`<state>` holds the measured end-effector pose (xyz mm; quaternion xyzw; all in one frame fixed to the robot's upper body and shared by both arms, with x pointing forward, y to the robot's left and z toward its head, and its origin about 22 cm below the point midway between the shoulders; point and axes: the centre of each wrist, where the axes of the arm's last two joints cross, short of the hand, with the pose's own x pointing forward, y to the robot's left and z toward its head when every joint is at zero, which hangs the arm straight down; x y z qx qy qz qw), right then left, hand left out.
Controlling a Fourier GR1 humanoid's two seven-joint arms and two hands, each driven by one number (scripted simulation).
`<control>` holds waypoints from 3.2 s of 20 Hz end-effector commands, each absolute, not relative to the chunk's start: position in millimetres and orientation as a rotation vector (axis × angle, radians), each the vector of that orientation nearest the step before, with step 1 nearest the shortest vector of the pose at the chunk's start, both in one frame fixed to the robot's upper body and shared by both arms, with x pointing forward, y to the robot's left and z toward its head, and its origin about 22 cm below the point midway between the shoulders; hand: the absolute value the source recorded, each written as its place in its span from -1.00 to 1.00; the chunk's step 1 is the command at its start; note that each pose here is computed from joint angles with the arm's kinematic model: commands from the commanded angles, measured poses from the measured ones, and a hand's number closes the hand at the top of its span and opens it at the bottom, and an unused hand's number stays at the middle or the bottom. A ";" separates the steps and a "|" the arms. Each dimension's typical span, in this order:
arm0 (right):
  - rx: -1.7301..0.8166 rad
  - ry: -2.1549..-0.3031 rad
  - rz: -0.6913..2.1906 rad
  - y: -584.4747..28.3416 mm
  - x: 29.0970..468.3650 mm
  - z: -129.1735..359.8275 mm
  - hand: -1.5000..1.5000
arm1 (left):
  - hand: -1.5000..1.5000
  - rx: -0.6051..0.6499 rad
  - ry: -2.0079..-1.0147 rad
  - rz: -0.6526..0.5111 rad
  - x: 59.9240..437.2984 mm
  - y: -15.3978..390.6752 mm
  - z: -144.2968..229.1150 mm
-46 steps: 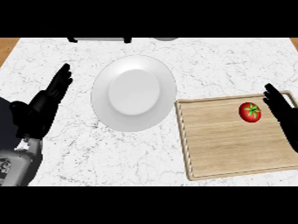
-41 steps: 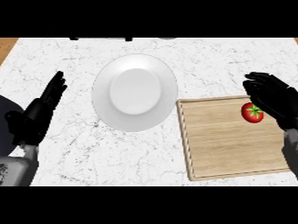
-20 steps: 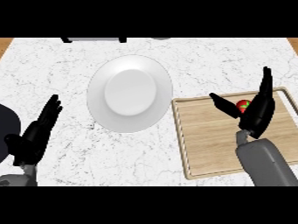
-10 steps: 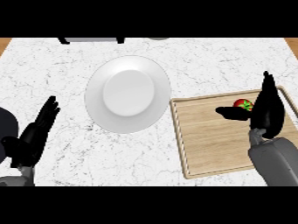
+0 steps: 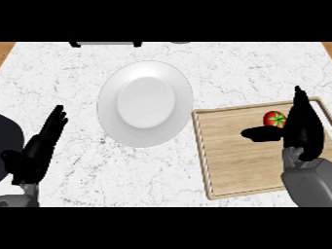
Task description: Pick the tomato from the tray and place it in the plate
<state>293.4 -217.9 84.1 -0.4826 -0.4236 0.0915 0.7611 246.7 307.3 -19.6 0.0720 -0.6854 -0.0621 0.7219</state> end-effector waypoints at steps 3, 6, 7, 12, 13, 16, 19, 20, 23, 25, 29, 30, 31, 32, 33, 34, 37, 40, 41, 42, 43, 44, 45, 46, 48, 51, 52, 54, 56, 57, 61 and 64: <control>-1.060 -0.668 0.255 -216.8 297.1 84.8 -1.00 | 0.00 0.141 -1.506 -0.141 249.7 311.2 -27.9; -1.019 -0.655 0.244 -233.1 299.1 79.0 -1.00 | 0.00 0.166 -1.509 -0.129 252.4 297.5 -11.7; -1.009 -0.665 0.254 -222.8 306.8 87.5 -1.00 | 0.00 0.172 -1.521 -0.114 253.7 296.3 -22.0; -1.019 -0.646 0.250 -238.0 315.4 53.3 -1.00 | 0.00 0.135 -1.513 -0.150 266.9 307.4 -3.1; -1.010 -0.625 0.243 -241.8 316.8 67.3 -1.00 | 0.00 0.153 -1.515 -0.149 251.5 304.7 -17.5; -1.030 -0.592 0.257 -254.1 321.9 53.3 -1.00 | 0.00 0.145 -1.524 -0.145 260.9 282.8 -10.4; -1.042 -0.566 0.258 -256.8 315.3 49.0 -1.00 | 0.00 0.165 -1.528 -0.134 248.0 312.5 -21.2; -1.043 -0.573 0.260 -254.8 301.7 54.6 -1.00 | 0.00 0.165 -1.527 -0.139 240.1 297.3 -40.3; -1.033 -0.568 0.253 -270.4 324.9 38.5 -1.00 | 0.00 0.153 -1.522 -0.150 249.6 307.6 -9.8; -0.949 -0.597 0.279 -257.3 309.5 19.3 1.00 | 0.00 0.161 -1.516 -0.145 244.7 316.0 -15.2; -0.964 -0.632 0.344 -271.3 315.9 5.6 1.00 | 0.00 0.157 -1.525 -0.144 250.5 308.1 -7.2; -0.955 -0.657 0.346 -273.8 325.2 31.6 1.00 | 0.00 0.137 -1.521 -0.135 257.7 306.2 -27.7; -0.949 -0.653 0.353 -267.0 326.7 4.9 1.00 | 0.00 0.142 -1.512 -0.148 251.2 314.7 -11.2; -0.953 -0.672 0.340 -270.1 322.5 27.3 1.00 | 0.00 0.159 -1.517 -0.155 253.1 299.6 -27.8; -0.963 -0.687 0.366 -264.9 323.8 16.5 1.00 | 0.00 0.165 -1.502 -0.147 263.2 297.6 -29.3; -0.968 -0.687 0.359 -264.4 323.3 9.4 1.00 | 0.00 0.146 -1.507 -0.155 256.4 306.6 -26.1; -0.936 -0.691 0.315 -176.9 260.5 -0.5 1.00 | 0.00 0.164 -1.490 -0.101 239.3 309.7 -33.5; -0.919 -0.665 0.336 -145.2 217.5 -16.3 1.00 | 0.00 0.180 -1.473 -0.124 241.3 304.1 -34.6; -0.952 -0.691 0.319 -136.8 210.2 -7.5 1.00 | 0.00 0.192 -1.492 -0.109 241.0 318.6 -28.0; -0.986 -0.695 0.334 -132.1 196.3 -13.1 1.00 | 0.00 0.187 -1.513 -0.107 246.2 307.1 -27.0; -1.046 -0.727 0.345 -125.8 189.8 -7.8 1.00 | 0.00 0.202 -1.490 -0.111 239.9 321.4 -29.7; -1.081 -0.749 0.364 -117.2 181.0 -8.6 1.00 | 0.00 0.195 -1.492 -0.104 243.4 324.5 -27.1; -1.124 -0.778 0.352 -113.5 172.0 -2.3 1.00 | 0.00 0.184 -1.494 -0.114 243.3 319.8 -24.6; -1.176 -0.797 0.355 -109.8 167.0 5.5 1.00 | 0.00 0.180 -1.501 -0.117 242.7 315.4 -19.6; -1.207 -0.851 0.330 -95.9 150.0 21.7 1.00 | 0.00 0.184 -1.502 -0.124 244.5 316.3 -21.3; -1.227 -0.901 0.346 -79.7 120.1 46.6 1.00 | 0.00 0.187 -1.498 -0.109 247.2 324.3 -19.9; -1.253 -0.920 0.349 -73.0 114.9 51.6 1.00 | 0.00 0.179 -1.499 -0.102 247.0 305.9 -29.2; -1.286 -0.956 0.322 -65.3 101.0 61.4 1.00 | 0.00 0.180 -1.480 -0.127 237.0 311.1 -31.3; -1.338 -0.990 0.315 -59.7 101.1 67.0 1.00 | 0.00 0.163 -1.508 -0.118 240.7 310.4 -25.0; -1.354 -1.014 0.322 -60.2 100.6 76.1 1.00 | 0.00 0.167 -1.503 -0.111 254.7 303.9 -24.1; -1.491 -1.118 0.273 -61.0 115.5 89.1 1.00 | 0.00 0.163 -1.489 -0.128 240.8 298.9 -29.9; -1.525 -1.167 0.305 -56.6 112.8 93.1 1.00 | 0.00 0.165 -1.507 -0.131 252.1 314.7 -16.1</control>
